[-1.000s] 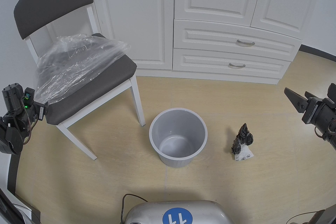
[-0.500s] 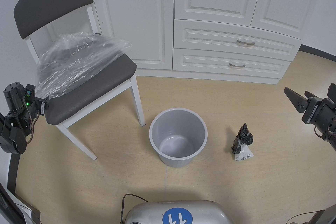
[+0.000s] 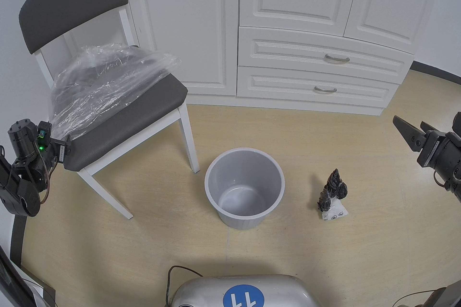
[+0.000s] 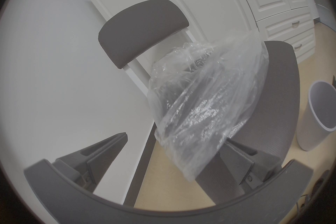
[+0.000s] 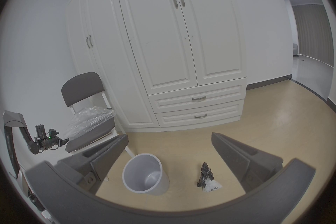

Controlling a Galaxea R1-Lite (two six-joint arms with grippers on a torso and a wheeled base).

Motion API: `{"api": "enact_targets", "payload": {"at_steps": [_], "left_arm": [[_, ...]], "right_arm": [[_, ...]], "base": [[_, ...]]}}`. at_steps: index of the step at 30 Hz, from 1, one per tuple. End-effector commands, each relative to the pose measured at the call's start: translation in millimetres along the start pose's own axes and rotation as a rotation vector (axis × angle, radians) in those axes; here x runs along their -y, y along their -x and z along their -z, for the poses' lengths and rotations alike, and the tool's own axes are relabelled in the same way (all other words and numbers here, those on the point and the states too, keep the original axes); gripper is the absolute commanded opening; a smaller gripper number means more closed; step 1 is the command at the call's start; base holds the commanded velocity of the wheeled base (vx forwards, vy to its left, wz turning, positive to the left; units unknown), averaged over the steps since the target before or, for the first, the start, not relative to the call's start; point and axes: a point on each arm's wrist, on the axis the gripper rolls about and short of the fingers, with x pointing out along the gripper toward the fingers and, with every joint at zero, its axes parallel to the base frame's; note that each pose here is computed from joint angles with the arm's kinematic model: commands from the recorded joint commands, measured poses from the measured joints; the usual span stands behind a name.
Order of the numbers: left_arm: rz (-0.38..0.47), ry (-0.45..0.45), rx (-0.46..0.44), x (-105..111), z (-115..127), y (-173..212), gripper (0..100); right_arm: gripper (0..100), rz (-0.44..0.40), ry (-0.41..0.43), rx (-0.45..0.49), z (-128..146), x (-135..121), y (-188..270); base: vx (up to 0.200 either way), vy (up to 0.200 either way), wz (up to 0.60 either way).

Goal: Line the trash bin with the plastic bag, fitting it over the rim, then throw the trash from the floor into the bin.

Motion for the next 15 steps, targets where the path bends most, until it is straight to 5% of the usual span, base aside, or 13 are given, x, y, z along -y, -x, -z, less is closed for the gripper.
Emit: {"api": "enact_targets", "payload": {"at_steps": [1,15], "left_arm": [[-0.007,0.003,0.009,1.2,-1.3,-10.3,100],[-0.002,0.002,0.003,3.1,0.8,-11.5,100]], "right_arm": [[100,0.001,0.0,0.0,0.0,0.1,-0.1],[100,0.0,0.001,-0.003,0.7,0.0,-0.3]], "base": [[0.0,0.0,0.0],[0.0,0.0,0.0]]}}
